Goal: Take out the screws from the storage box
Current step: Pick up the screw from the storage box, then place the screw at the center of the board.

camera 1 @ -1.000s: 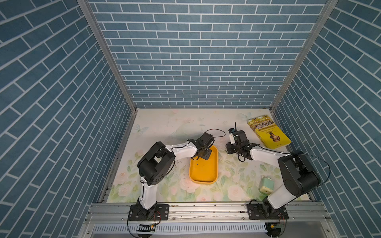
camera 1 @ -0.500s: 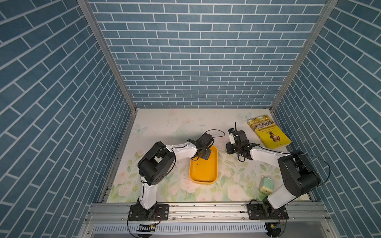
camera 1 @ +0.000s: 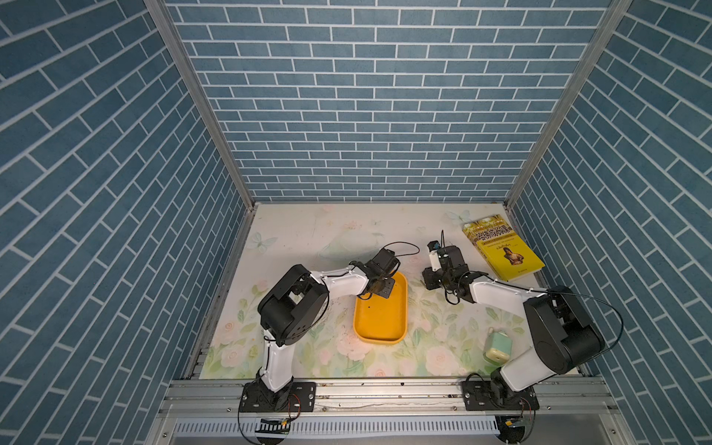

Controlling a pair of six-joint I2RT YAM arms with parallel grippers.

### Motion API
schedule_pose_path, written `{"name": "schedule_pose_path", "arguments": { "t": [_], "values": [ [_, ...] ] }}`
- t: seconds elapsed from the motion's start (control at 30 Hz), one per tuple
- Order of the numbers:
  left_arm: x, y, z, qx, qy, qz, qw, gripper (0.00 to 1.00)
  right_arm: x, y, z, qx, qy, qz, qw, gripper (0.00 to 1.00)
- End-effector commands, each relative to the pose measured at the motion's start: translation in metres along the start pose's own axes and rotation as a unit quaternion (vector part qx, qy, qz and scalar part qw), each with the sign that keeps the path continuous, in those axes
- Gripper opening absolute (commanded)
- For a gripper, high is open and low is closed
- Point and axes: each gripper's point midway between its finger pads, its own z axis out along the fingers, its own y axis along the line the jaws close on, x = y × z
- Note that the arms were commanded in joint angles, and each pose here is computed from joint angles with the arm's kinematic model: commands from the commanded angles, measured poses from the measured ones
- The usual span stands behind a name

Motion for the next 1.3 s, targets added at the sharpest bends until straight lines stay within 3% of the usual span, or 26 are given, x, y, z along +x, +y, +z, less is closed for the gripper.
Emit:
{"name": "schedule_pose_path", "arguments": {
  "t": [0.0, 0.17, 0.37, 0.5, 0.7, 0.87, 1.03, 1.27],
  "values": [
    [0.058, 0.005, 0.011, 0.007, 0.089, 0.002, 0.996, 0.0, -0.016, 0.005, -0.013, -0.013, -0.038, -0.011, 0.999, 0.29],
    [0.026, -0.02, -0.026, 0.076, 0.013, 0.009, 0.997, 0.0, -0.027, 0.009, -0.032, -0.022, -0.079, -0.026, 0.996, 0.3],
    [-0.007, -0.025, -0.078, 0.101, -0.083, 0.012, 0.991, 0.0, -0.042, 0.034, -0.06, -0.079, -0.138, -0.06, 0.985, 0.33],
    [-0.016, -0.02, -0.098, 0.097, -0.116, 0.007, 0.988, 0.0, -0.044, 0.055, -0.069, -0.099, -0.152, -0.099, 0.978, 0.33],
    [-0.023, 0.004, -0.134, 0.079, -0.179, -0.03, 0.98, 0.0, -0.035, 0.106, -0.071, -0.137, -0.141, -0.194, 0.961, 0.31],
    [-0.017, 0.06, -0.164, 0.024, -0.234, -0.115, 0.965, 0.0, -0.016, 0.153, -0.069, -0.163, -0.109, -0.284, 0.939, 0.29],
    [0.013, 0.129, -0.161, -0.047, -0.232, -0.215, 0.948, 0.0, -0.008, 0.181, -0.073, -0.177, -0.097, -0.352, 0.914, 0.3],
    [0.073, 0.204, -0.124, -0.134, -0.132, -0.332, 0.924, 0.0, -0.008, 0.205, -0.091, -0.196, -0.129, -0.446, 0.864, 0.24]
  ]
}}
